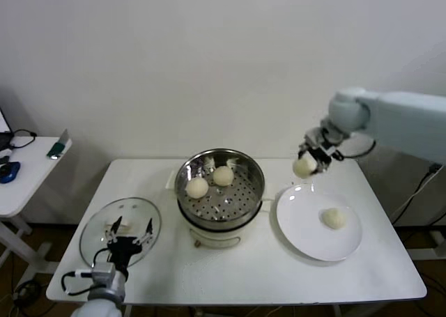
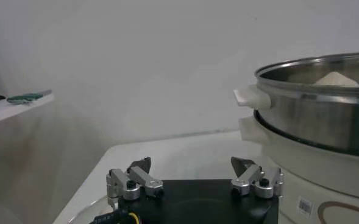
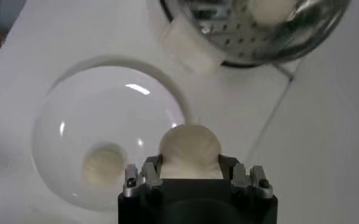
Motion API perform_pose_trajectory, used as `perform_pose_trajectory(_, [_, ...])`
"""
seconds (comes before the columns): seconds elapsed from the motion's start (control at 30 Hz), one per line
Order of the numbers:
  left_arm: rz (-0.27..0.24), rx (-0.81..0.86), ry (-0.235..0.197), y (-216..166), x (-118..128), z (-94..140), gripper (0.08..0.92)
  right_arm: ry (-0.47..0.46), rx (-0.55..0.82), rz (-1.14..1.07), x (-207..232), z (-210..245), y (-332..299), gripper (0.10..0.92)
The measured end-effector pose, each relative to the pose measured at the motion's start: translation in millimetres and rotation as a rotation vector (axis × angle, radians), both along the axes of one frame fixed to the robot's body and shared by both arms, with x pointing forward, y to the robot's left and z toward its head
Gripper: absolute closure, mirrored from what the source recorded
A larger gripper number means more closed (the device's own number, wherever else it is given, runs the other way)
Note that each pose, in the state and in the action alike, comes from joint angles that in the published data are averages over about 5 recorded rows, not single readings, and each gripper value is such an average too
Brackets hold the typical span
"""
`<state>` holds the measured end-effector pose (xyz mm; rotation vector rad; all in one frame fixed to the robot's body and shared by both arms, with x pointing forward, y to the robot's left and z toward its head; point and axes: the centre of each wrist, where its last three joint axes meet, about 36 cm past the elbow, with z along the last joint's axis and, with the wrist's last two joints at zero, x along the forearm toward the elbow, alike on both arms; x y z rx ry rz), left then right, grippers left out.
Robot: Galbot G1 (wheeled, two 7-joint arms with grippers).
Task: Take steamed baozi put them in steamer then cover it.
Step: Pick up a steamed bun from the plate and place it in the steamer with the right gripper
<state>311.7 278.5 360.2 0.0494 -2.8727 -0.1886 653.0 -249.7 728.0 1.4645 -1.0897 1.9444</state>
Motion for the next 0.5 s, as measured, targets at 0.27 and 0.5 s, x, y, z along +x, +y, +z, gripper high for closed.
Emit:
perform_pose_trajectory(0.27, [0.002, 0.000, -0.007, 1, 1, 2, 0.177, -0.076, -0.036, 0.349, -32, 76, 95, 0.387])
perform_pose_trajectory(0.5, [0.013, -0.005, -0.013, 3, 1, 6, 0.177, -0.054, -0.104, 0.584, -68, 65, 162, 0.386])
